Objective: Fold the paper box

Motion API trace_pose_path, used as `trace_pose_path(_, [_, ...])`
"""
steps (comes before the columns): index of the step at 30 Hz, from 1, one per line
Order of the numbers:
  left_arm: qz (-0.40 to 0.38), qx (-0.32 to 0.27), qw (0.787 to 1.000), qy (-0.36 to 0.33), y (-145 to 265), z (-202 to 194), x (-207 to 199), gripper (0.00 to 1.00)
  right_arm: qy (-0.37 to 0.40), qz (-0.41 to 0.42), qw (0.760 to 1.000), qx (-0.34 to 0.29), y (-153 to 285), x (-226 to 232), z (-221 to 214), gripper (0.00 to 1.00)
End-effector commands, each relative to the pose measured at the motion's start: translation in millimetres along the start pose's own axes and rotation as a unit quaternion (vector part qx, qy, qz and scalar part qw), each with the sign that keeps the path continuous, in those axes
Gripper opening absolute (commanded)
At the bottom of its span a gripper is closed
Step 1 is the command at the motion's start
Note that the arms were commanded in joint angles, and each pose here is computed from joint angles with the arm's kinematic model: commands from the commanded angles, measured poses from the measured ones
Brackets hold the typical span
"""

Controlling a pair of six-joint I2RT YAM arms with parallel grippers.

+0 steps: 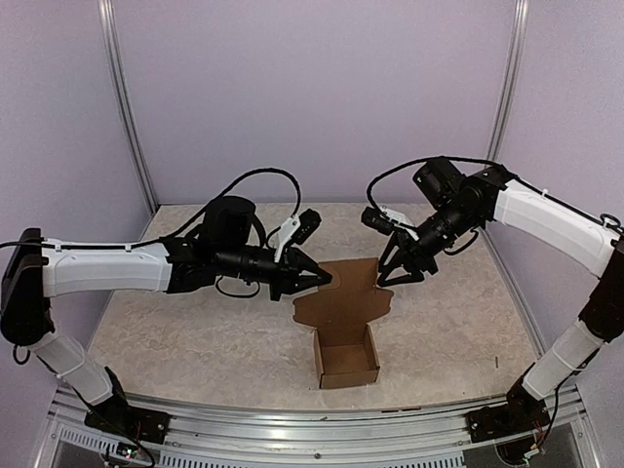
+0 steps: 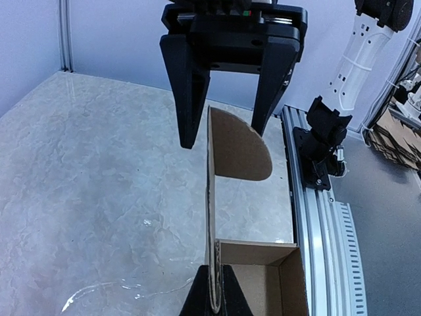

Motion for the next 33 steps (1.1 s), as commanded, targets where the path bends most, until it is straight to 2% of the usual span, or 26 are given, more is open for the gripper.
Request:
trace_pose_path(1, [-0.038, -0.017, 0.999, -0.008, -8.0, 10.7, -7.0, 0.0, 0.029, 0.026, 0.999, -0.019, 1.0, 11.9, 14.4, 0.47])
trace_pose_path(8, [-0.06, -0.011, 0.998, -0.007, -12.0, 12.3, -13.8, 0.0, 0.041, 0.051, 0.998, -0.02, -4.8, 15.2, 10.5, 0.48])
trace_pose_path(33, [-0.08, -0.001, 0.997, -0.016, -16.6, 17.1, -15.8, 0.0, 0.069, 0.045, 0.996, -0.044, 5.0, 22.6, 15.7, 0.48])
Point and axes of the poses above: each gripper's point midway between its finger pads, its own y axis back along the fingers, its own x axis along the line the jaws close on, z = x × y, the point moved 3 cm from there along y, back along the fingers, and after that the axes turned 12 degrees about -y, right-handed, at the moved point
